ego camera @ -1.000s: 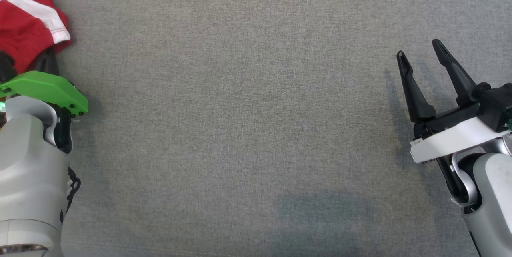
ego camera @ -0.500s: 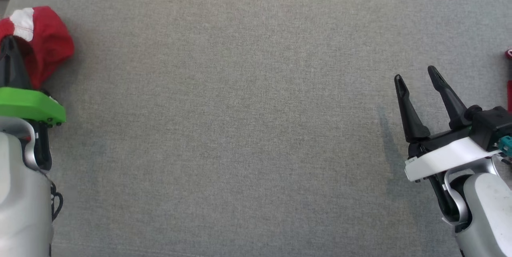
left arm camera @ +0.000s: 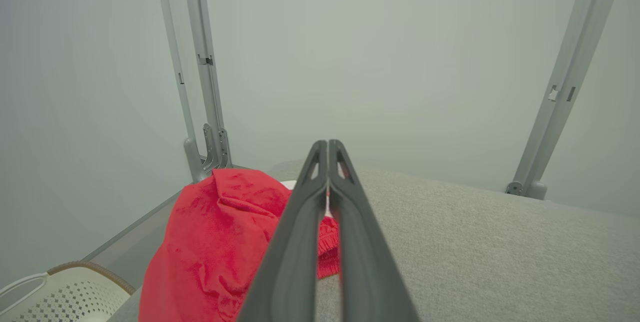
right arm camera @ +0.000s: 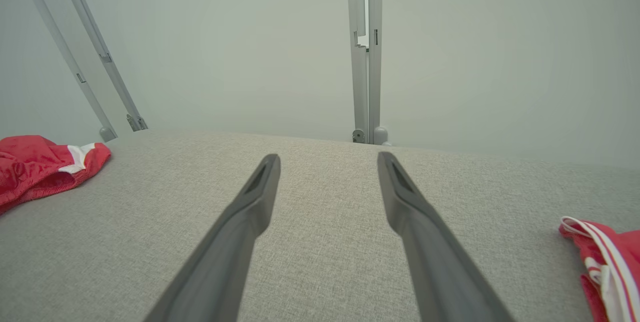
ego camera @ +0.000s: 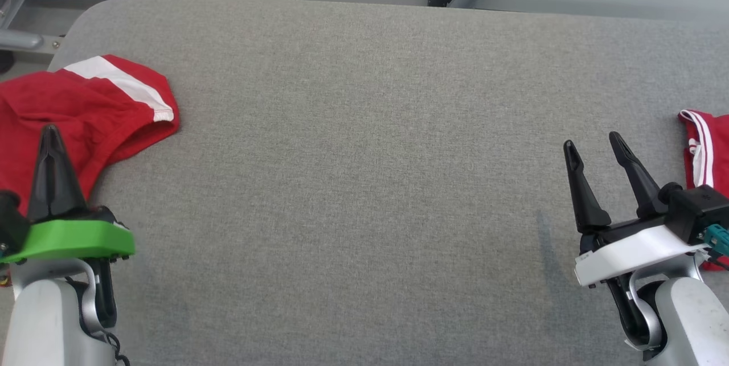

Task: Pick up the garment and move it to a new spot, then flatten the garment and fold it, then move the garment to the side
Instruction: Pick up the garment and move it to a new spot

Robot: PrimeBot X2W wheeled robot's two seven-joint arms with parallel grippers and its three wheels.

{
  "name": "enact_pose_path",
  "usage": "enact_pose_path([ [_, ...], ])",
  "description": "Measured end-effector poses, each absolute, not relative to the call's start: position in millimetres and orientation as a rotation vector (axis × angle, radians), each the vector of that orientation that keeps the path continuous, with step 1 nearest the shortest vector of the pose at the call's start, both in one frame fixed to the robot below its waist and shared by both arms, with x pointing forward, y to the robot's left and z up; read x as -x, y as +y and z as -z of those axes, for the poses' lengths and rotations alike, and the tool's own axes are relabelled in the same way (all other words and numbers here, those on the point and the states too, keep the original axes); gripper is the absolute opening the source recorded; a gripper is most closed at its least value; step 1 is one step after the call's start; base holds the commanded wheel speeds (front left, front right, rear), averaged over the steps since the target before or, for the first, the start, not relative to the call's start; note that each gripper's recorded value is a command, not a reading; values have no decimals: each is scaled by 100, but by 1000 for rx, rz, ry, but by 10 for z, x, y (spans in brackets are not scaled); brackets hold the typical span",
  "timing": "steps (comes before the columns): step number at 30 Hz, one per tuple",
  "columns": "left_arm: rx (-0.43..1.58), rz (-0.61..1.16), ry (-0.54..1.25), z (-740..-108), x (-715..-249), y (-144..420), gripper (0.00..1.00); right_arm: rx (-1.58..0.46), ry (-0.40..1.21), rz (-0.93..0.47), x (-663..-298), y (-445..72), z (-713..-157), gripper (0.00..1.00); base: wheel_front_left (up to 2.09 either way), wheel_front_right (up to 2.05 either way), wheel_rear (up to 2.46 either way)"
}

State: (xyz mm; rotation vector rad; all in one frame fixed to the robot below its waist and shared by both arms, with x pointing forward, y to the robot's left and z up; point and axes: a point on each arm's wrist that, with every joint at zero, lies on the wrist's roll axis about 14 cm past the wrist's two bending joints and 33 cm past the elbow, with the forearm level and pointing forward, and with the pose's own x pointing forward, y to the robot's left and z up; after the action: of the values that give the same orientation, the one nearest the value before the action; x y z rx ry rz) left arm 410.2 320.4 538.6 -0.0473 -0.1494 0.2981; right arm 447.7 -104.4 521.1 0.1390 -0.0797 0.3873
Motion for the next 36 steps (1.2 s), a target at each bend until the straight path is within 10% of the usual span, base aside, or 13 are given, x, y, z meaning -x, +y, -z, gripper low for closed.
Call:
enact_pose_path([
  [1, 56, -301, -156, -5395, -4061, 3179, 21, -139, -82, -386, -4458, -1048, -5225, 100, 0, 0, 0],
  [2, 69, -305, -162, -5400, -4018, 3155, 93, -138, -84, -386, -4439, -1046, -5238, 100, 0, 0, 0],
  [3, 81, -310, -173, -5416, -3929, 3111, 100, -138, -95, -386, -4412, -1042, -5287, 100, 0, 0, 0],
  [36, 91, -343, -108, -5277, -2896, 2858, 100, -135, -121, -437, -4000, -833, -5490, 100, 0, 0, 0],
])
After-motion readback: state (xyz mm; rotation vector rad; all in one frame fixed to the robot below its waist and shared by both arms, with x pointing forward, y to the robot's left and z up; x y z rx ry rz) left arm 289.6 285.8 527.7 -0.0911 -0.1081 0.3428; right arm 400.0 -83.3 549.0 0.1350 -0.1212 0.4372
